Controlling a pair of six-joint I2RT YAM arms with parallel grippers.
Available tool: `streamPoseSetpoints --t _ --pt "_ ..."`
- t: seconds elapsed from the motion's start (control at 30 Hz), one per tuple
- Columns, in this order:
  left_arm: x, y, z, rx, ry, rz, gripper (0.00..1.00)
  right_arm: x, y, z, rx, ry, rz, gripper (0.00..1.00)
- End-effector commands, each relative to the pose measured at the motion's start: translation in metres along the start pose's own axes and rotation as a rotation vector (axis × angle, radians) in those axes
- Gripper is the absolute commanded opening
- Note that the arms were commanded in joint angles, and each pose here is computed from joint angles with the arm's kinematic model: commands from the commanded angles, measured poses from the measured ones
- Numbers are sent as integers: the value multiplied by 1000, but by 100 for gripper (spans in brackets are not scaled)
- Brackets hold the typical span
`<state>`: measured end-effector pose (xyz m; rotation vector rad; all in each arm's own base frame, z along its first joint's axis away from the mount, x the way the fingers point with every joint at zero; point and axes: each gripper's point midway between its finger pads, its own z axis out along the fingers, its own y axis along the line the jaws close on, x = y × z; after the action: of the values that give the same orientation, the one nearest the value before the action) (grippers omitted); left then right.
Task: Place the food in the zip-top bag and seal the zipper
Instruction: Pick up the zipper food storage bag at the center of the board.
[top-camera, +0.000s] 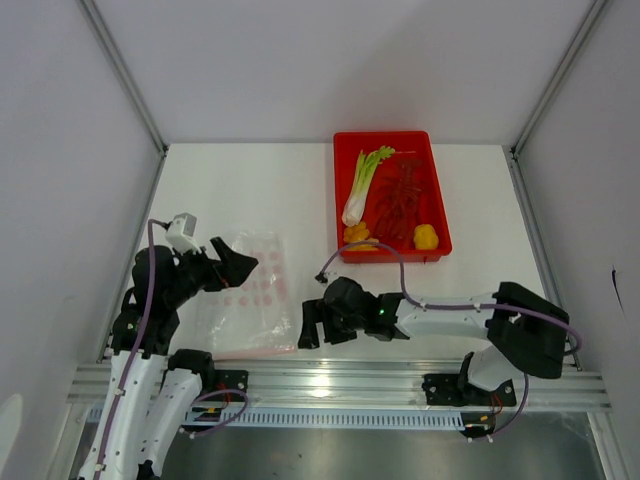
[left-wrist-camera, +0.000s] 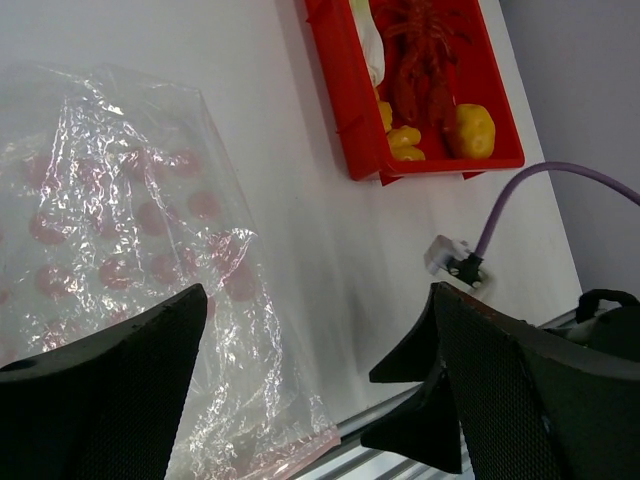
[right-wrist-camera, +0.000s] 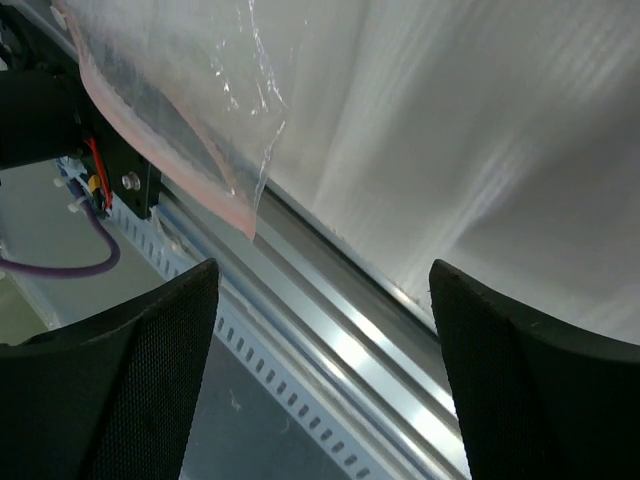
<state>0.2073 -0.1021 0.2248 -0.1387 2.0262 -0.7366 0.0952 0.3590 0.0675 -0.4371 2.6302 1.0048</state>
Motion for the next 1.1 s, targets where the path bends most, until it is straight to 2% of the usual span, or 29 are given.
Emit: streamPoseSetpoints --t 0.0,0.17,0.27,0.37,0.4,0.5,0.57,0.6,0.83,0.9,1.07 --pt "-12 -18 -8 70 -22 46 96 -19 32 21 -134 -66 -23 86" --pt "-12 -23 -9 99 -14 81 93 -21 41 40 -237 -37 -19 79" --pt "-13 -25 -9 105 -13 94 92 -27 46 49 -283 -43 -12 72" --pt "-18 -30 -12 125 -16 113 91 -29 51 56 -338 -15 16 54" --pt "-19 -32 -12 132 -17 121 90 -31 58 55 -386 -10 13 41" --pt "-23 -36 -14 142 -19 143 87 -44 65 49 -450 -19 48 17" --pt "-25 -36 -15 137 -20 160 86 -61 68 42 -469 -44 65 9" --pt "-26 -37 -16 142 -20 170 86 -67 67 39 -466 -46 73 2" --pt "-39 -46 -22 163 -41 258 81 -138 64 2 -475 -89 105 0" --pt "-34 -46 -19 172 -17 268 78 -162 57 -8 -456 -103 125 0" --pt "-23 -47 -10 130 31 348 78 -198 45 -29 -471 -84 180 0"
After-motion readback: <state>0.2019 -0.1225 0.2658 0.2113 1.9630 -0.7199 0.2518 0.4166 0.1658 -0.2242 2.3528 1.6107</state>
